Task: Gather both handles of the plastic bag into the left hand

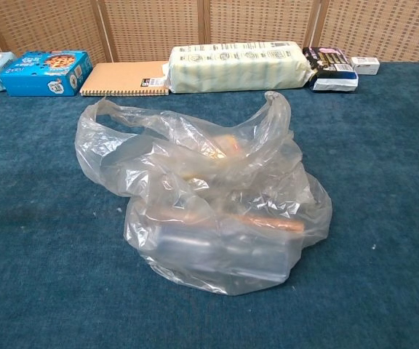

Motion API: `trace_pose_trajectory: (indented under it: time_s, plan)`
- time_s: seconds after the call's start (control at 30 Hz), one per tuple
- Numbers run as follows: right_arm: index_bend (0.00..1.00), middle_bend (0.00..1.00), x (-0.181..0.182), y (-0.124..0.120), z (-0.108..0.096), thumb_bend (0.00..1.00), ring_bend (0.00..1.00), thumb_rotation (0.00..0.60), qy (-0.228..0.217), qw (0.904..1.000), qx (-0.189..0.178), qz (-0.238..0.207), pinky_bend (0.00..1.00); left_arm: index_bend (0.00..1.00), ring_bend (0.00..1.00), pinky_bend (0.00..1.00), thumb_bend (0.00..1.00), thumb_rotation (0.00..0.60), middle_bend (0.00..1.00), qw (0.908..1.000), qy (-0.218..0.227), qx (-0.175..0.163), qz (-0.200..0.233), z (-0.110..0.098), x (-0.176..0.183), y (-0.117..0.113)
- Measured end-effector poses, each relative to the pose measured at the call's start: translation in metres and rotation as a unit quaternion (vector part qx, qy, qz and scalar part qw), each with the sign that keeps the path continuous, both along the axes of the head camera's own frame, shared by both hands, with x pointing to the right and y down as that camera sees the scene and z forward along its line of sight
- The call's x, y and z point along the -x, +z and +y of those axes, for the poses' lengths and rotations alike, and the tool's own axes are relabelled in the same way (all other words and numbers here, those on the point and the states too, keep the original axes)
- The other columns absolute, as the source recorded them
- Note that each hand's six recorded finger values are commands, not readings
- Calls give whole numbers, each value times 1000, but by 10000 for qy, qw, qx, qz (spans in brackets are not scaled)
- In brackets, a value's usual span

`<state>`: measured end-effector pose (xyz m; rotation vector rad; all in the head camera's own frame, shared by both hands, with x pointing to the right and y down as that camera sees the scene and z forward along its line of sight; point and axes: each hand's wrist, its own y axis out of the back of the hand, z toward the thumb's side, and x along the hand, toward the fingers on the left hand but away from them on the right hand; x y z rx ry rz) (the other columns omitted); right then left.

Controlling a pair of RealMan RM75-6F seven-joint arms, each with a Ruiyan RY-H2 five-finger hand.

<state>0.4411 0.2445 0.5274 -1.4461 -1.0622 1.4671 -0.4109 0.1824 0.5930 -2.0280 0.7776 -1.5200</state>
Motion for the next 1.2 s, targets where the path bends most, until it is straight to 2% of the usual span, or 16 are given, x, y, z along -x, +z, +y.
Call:
trace_pose_trajectory:
  time_s: [0.2, 0.43, 0.8, 1.0, 1.2]
  plan:
    - [305, 383, -2, -3, 2, 198, 375, 243, 43, 10000, -40, 16, 327, 236, 194, 204, 0, 0, 231, 9995, 232, 169, 158, -12, -19, 11]
    - [305, 383, -10, -8, 7, 198, 375, 244, 154, 9998, -100, 54, 328, 236, 194, 212, 0, 0, 232, 9957, 588, 517, 485, -21, -61, 32]
    - [305, 382, -18, -10, 12, 198, 375, 246, 262, 9995, -143, 56, 326, 235, 194, 225, 0, 0, 232, 9882, 816, 789, 1032, -33, -122, 54]
    - [305, 383, -23, -10, 13, 198, 375, 244, 319, 9993, -165, 61, 326, 236, 194, 230, 0, 0, 232, 9811, 595, 980, 1559, -40, -151, 57]
    - [305, 383, -25, -9, 14, 198, 375, 243, 349, 9993, -149, 44, 326, 235, 194, 236, 0, 0, 232, 9667, 136, 1239, 2236, -48, -172, 53]
